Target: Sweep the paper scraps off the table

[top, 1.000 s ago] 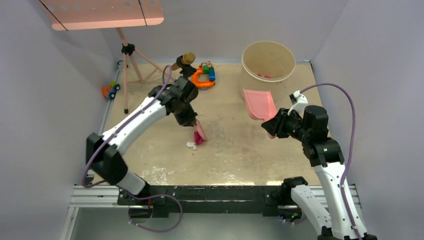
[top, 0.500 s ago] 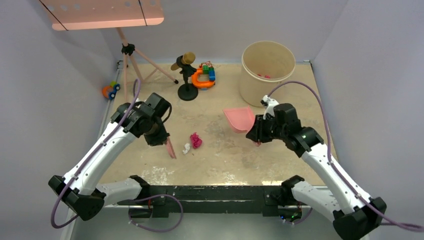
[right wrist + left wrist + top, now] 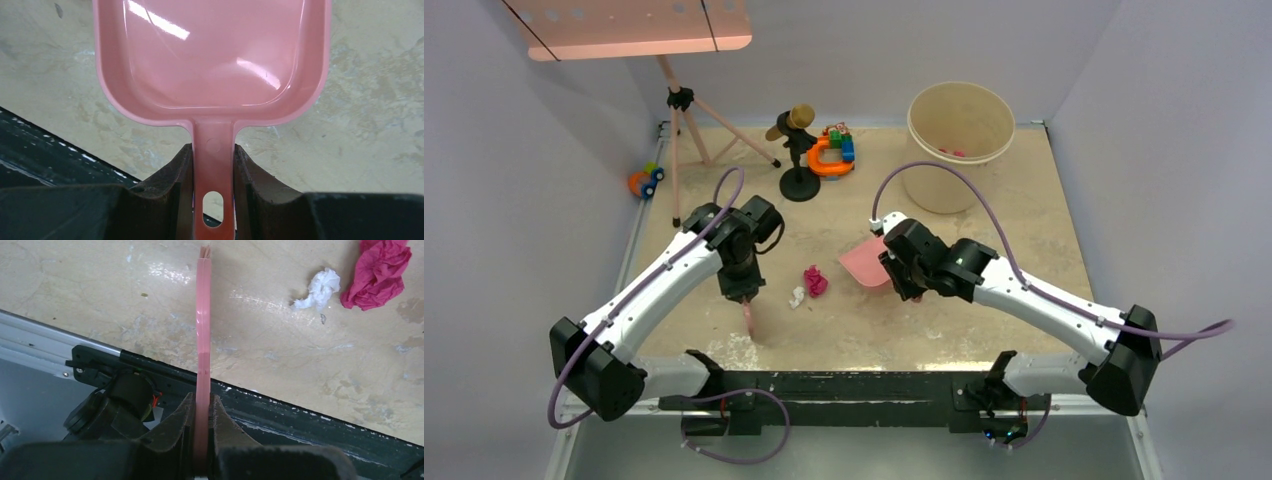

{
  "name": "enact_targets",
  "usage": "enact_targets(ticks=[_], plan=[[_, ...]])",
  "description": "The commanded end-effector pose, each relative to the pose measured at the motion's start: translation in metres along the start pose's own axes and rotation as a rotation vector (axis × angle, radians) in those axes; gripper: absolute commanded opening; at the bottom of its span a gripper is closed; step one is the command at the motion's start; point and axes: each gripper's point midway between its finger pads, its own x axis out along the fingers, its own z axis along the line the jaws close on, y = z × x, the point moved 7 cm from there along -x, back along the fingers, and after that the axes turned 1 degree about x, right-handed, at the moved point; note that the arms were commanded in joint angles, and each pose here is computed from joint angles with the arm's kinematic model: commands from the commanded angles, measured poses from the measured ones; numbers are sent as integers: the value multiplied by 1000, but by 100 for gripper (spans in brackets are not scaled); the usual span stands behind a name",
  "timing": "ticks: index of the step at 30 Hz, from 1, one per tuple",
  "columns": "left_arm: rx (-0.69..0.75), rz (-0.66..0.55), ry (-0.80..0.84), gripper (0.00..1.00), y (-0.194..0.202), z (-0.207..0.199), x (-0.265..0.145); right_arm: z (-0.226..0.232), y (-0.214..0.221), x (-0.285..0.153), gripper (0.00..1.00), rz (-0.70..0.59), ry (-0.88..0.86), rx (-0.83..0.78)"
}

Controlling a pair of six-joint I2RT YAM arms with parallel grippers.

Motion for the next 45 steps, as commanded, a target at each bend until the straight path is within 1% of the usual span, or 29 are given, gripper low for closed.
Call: enact_targets(ticks=[1, 3, 6, 9, 12, 20, 22, 25, 29, 30, 33, 35, 38, 42, 45], plan=[[16, 15, 119, 0, -5, -20, 2, -5, -9, -5, 0, -1, 24, -148], [21, 30, 164, 0, -7, -30, 2, 4, -8, -2, 0, 30, -39, -174], [23, 43, 223, 0, -12, -43, 0, 13, 2, 5, 0, 103, -73, -204], [33, 33, 243, 0, -19, -52, -2, 29, 11, 5, 0, 154, -154, -228], [47, 20, 260, 0, -28, -61, -4, 38, 21, 5, 0, 197, -161, -229], [89, -11, 393, 0, -51, -101, -1, 58, 45, 6, 0, 288, -208, -244], [124, -32, 392, 0, -58, -106, 0, 59, 49, 10, 0, 307, -201, -241], [176, -76, 290, 0, -69, -99, -2, 62, 55, 19, 0, 335, -191, -227], [244, -144, 180, 0, -74, -76, -11, 68, 55, 26, 0, 298, -219, -182], [269, -157, 164, 0, -75, -72, -13, 71, 53, 26, 0, 281, -223, -145], [355, -186, 150, 0, -77, -64, -18, 70, 46, 28, 0, 232, -181, -114], [430, -201, 175, 0, -80, -66, -20, 67, 42, 31, 0, 217, -139, -117], [481, -213, 192, 0, -87, -72, -23, 66, 40, 39, 0, 222, -102, -154], [538, -189, 248, 0, -97, -92, -23, 66, 38, 53, 0, 242, -63, -199], [586, -154, 305, 0, -103, -110, -20, 67, 30, 59, 0, 225, -73, -191]])
